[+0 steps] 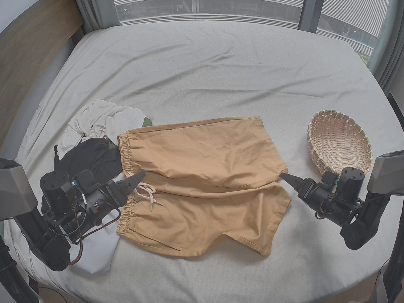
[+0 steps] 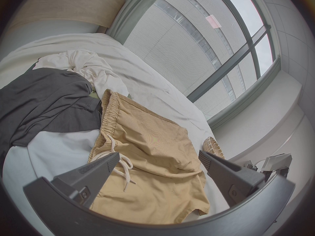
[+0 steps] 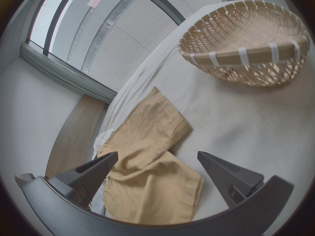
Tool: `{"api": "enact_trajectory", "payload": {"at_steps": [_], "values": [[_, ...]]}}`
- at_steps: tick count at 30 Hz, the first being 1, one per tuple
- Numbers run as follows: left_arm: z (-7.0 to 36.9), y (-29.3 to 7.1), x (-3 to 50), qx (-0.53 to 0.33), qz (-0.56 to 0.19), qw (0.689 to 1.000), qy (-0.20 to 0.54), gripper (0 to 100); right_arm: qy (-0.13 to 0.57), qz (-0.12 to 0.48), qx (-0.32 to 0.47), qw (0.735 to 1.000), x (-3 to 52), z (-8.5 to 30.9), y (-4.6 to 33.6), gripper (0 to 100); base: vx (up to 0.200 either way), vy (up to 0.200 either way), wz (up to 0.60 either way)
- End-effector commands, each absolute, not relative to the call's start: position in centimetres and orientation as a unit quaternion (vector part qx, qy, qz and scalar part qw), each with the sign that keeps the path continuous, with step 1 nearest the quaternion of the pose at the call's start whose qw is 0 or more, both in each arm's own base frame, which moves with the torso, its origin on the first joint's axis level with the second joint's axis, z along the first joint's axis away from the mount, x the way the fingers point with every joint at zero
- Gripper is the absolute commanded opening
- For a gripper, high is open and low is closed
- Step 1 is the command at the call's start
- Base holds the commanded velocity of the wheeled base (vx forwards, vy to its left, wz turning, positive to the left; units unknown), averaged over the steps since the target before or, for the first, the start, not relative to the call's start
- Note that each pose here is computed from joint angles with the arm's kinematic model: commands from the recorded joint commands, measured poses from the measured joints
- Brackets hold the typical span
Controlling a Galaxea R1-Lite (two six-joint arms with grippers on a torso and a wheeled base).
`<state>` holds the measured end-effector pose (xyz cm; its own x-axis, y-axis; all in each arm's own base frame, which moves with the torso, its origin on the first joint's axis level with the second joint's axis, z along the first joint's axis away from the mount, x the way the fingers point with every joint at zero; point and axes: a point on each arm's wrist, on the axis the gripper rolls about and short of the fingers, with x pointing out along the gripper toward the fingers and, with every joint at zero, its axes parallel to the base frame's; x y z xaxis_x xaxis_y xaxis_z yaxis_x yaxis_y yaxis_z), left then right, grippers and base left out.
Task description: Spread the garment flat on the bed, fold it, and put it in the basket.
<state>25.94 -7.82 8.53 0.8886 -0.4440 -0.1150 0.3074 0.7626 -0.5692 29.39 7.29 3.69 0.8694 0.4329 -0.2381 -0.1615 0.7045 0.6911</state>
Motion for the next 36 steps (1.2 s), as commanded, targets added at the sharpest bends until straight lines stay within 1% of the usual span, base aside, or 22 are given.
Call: {"api": "enact_trajectory", "payload": {"at_steps": [1, 4, 9, 10, 22, 29, 36], "values": [[8.5, -7.8, 25.9, -0.279, -0.201, 0.931, 0.123, 100, 0.243, 0.145, 0.338, 0.898, 28.5, 1.3, 7.0, 100, 0.0, 0.0, 0.0], [8.5, -7.8, 25.9, -0.279, -0.201, 0.931, 0.123, 100, 0.255, 0.142, 0.331, 0.897, 28.4, 0.5, 7.0, 100, 0.0, 0.0, 0.0], [8.5, -7.8, 25.9, -0.279, -0.201, 0.931, 0.123, 100, 0.246, 0.146, 0.331, 0.899, 29.0, 0.7, 7.2, 100, 0.0, 0.0, 0.0], [8.5, -7.8, 25.9, -0.279, -0.201, 0.931, 0.123, 100, 0.241, 0.148, 0.332, 0.9, 29.2, 0.8, 7.3, 0, 0.0, 0.0, 0.0], [8.5, -7.8, 25.9, -0.28, -0.2, 0.931, 0.123, 100, 0.221, 0.157, 0.332, 0.904, 29.9, 1.5, 7.5, 0, 0.0, 0.0, 0.0], [8.4, -7.8, 25.8, -0.279, -0.2, 0.931, 0.125, 100, 0.174, 0.153, 0.316, 0.92, 30.3, 3.7, 6.5, 0, 0.0, 0.0, 0.0], [8.3, -7.7, 25.7, -0.279, -0.197, 0.931, 0.129, 100, 0.147, 0.163, 0.314, 0.924, 31.9, 4.2, 6.8, 0, 0.0, 0.0, 0.0]]}}
